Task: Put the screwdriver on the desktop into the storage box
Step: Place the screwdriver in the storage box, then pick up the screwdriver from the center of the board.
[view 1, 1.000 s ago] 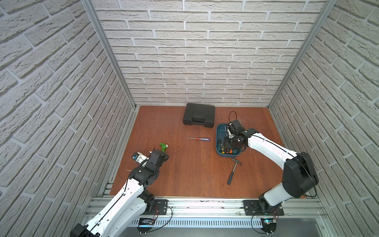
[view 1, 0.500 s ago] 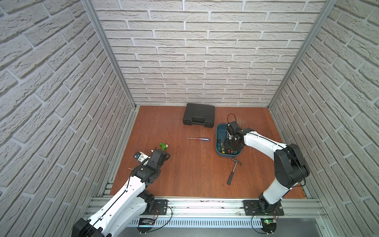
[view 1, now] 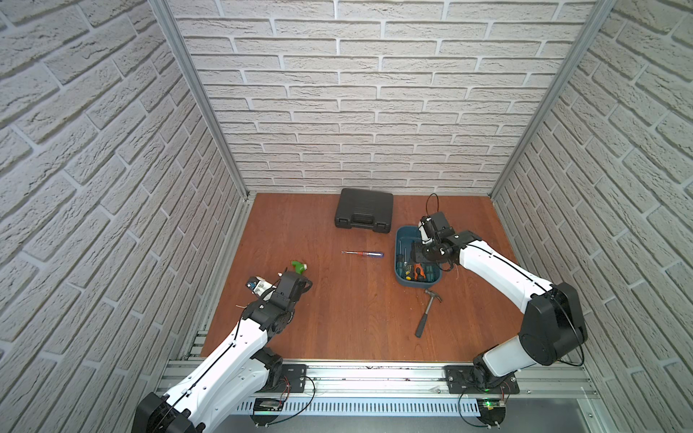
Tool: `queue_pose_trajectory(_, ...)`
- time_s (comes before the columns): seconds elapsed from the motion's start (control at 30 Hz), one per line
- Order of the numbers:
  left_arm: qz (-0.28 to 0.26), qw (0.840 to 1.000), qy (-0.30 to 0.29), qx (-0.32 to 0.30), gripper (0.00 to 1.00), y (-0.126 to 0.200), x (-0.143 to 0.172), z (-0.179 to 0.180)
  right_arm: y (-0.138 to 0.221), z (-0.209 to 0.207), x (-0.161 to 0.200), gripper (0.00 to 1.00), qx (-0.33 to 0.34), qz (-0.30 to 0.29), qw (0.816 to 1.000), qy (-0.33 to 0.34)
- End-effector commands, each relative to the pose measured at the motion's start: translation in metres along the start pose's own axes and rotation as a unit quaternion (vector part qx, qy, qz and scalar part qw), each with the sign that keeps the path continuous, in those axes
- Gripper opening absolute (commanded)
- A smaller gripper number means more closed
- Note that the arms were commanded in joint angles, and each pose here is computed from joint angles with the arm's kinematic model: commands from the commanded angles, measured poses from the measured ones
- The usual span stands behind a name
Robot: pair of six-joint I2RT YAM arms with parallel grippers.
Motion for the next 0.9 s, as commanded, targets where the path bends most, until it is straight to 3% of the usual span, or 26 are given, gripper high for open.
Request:
queue_pose_trajectory(0.0, -0.002, 1.000, 0.001, 0.011, 0.62, 0.001, -0.003, -0.008, 0.016, 0.044, -0.034, 0.60, -0.069, -0.059, 0.984, 0.153)
queue_pose_trajectory(0.13, 0.000, 1.000, 0.000, 0.009, 0.61, 0.000, -0.002, -0.009, 0.008, 0.086, -0.031, 0.60, -0.123, -0.042, 0.952, 0.277)
queue_pose_trajectory(0.33, 0.001, 1.000, 0.000, 0.009, 0.61, 0.001, -0.002, -0.009, -0.021, 0.124, -0.025, 0.61, -0.145, -0.026, 0.928, 0.342)
queue_pose_trajectory(0.57, 0.007, 1.000, -0.010, 0.004, 0.61, 0.004, -0.002, -0.012, -0.075, 0.141, -0.031, 0.60, -0.143, 0.049, 0.920, 0.362)
queue_pose_trajectory(0.67, 0.006, 1.000, -0.013, 0.001, 0.61, 0.006, -0.004, -0.011, -0.083, 0.136, -0.038, 0.59, -0.120, 0.048, 0.927, 0.353)
queue_pose_trajectory(0.87, 0.002, 1.000, -0.016, 0.004, 0.61, 0.006, -0.007, -0.015, -0.107, 0.134, -0.033, 0.59, -0.109, 0.079, 0.923, 0.360)
Point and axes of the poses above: each gripper's point midway between its finger pads, its own y axis back along the fingers, its own z axis along the line the jaws close on, x = y × z, the point moved 2 cm from there along y, back along the fingers, and after that the axes turned 4 degrees about y, right-handed, at the moved point
